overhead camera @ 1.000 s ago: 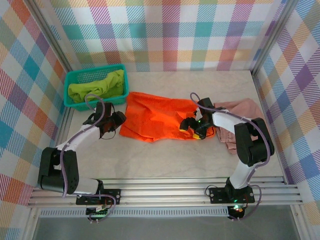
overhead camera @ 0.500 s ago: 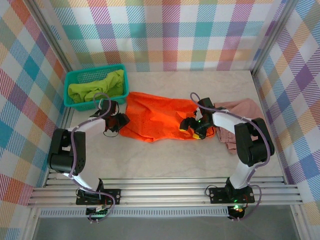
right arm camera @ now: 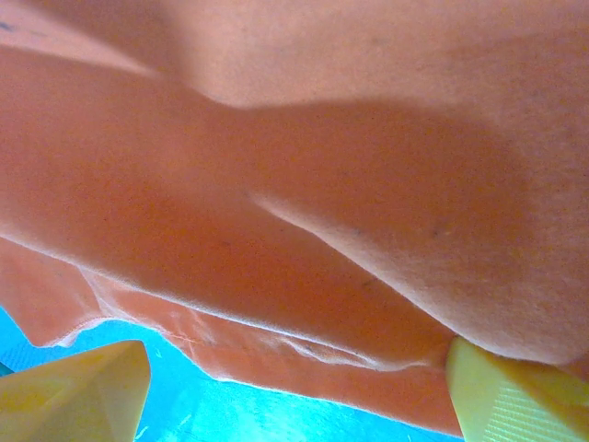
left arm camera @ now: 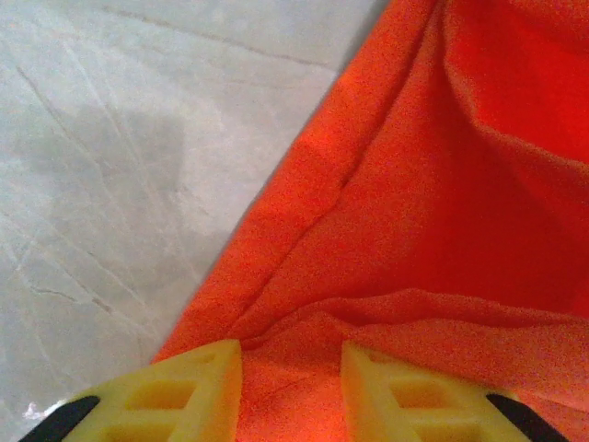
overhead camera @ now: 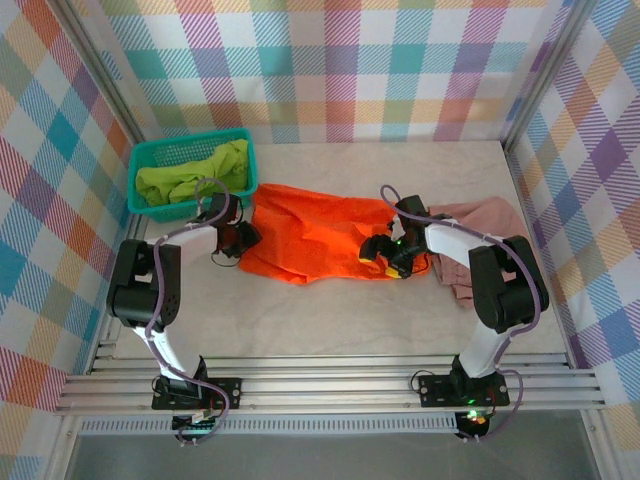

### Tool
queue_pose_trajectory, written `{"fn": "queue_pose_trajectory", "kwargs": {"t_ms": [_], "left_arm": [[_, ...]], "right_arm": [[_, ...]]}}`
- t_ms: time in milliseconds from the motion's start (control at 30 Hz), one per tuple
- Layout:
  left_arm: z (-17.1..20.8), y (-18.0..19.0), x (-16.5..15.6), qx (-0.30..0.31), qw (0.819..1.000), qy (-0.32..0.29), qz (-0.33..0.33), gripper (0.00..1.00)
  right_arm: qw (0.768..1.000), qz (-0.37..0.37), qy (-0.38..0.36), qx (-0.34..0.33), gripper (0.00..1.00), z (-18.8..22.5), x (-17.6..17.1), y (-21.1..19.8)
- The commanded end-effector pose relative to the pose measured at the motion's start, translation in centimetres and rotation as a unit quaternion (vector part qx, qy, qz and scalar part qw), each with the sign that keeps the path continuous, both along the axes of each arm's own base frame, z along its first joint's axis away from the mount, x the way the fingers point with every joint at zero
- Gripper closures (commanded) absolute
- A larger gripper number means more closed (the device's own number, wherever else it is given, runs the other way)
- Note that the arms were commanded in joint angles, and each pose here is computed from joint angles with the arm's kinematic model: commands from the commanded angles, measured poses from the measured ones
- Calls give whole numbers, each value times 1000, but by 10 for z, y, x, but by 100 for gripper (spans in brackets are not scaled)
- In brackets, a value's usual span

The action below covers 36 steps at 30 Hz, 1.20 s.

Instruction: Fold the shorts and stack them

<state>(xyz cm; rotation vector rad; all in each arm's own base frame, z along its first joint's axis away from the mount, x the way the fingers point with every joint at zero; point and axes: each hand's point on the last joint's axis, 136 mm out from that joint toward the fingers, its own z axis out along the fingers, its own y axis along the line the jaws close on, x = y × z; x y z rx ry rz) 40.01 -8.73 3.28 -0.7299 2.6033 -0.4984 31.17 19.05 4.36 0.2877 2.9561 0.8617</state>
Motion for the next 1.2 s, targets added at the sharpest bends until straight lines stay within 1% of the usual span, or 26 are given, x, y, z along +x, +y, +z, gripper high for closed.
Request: {"fn": "queue_pose_trajectory", "kwargs": {"t_ms": [0, 100, 200, 367, 467, 533, 767, 933, 1033, 1067, 1167], "left_arm": [[-5, 5, -5, 7, 1000, 22, -2, 67], [-5, 7, -8, 12, 1000, 25, -1, 67], [-4, 13, -20, 27, 999, 45, -1, 64], [6, 21, -27, 47, 998, 39, 7, 58], [7, 19, -26, 37, 999, 35, 9, 58], [4, 13, -26, 25, 999, 43, 5, 58], [-12, 6, -27, 28, 997, 68, -8, 59], [-13, 0, -23, 28, 997, 71, -15, 66], [-6, 4, -21, 40, 997, 64, -14, 74], [-1, 5, -21, 46, 997, 61, -16, 80], [13, 15, -20, 74, 996, 50, -12, 89]], "right_arm": [[1000, 0, 8, 6, 16, 3, -2, 1], [1000, 0, 10, 6, 16, 2, -2, 1], [1000, 0, 12, 6, 16, 1, -2, 1], [1000, -1, 14, 7, 16, 0, -2, 2], [1000, -2, 15, 8, 16, -1, -1, 2], [1000, -2, 16, 9, 16, -2, -2, 2], [1000, -1, 17, 8, 16, -2, -3, 2], [1000, -1, 16, 9, 16, -2, -2, 2], [1000, 0, 17, 9, 16, -2, -3, 2], [1000, -1, 17, 9, 16, -2, -2, 2], [1000, 1, 17, 7, 16, -3, -3, 2]]}}
